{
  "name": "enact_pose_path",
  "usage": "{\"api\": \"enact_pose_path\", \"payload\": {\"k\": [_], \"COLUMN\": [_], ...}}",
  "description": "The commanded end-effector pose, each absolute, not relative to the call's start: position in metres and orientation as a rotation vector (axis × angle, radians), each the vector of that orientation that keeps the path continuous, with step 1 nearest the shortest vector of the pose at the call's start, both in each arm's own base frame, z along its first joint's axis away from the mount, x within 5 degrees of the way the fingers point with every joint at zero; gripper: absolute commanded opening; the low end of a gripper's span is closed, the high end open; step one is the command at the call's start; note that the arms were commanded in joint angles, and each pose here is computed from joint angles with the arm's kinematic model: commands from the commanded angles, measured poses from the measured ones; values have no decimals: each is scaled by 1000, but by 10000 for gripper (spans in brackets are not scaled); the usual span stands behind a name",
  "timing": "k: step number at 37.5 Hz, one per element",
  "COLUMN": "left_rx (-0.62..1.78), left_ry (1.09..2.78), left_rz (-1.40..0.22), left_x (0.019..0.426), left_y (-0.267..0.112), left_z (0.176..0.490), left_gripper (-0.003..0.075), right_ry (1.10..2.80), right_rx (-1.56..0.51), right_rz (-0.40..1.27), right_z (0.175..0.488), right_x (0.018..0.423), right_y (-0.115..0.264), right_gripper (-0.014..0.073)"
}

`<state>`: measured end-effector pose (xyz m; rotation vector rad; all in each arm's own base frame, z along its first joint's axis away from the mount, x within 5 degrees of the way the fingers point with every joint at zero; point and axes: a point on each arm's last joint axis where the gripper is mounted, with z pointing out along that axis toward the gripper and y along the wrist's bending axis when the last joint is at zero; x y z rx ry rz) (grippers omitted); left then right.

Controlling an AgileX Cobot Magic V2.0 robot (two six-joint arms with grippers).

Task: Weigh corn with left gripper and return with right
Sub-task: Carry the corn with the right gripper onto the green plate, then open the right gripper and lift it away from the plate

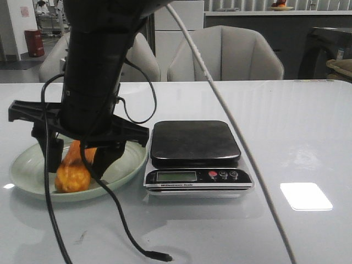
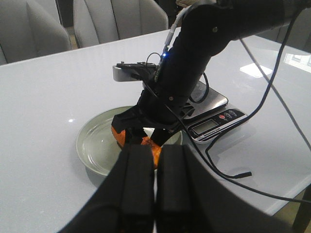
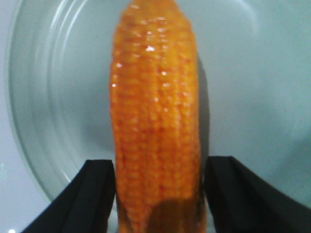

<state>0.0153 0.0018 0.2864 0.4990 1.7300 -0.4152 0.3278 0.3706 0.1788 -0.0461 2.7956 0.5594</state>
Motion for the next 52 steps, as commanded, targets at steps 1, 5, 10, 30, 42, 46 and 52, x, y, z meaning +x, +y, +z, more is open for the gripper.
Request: {"api": "enact_pose_path", "payload": {"k": [1,5,10,30,42,46,52], "left_rx": [472,472,472,472,472,472,472], "left_ry": [1628,1628,1628,1628,1628,1628,1628], "left_rz": [-446,-446,-446,-446,-446,-446,-446], "left_x": [12,12,12,12,12,12,12], "left_y": [3,3,3,3,3,3,3], "left_z": [300,300,300,300,300,300,300], "left_gripper": [114,114,114,114,114,114,114], "right_ry": [2659,2666,2617,2462,2372,2346,2276], "right_rx": [-35,-55,-147,-567,-488,-484,-471], "right_rz": [684,626,481,322,348,359,388], "right_z": [231,248,277,383,385,380,374], "right_x": [334,338,342,309,243,217,180], "right_y": [368,359,341,239,168,150,124], "right_gripper": [533,533,533,530,530,530,530]}}
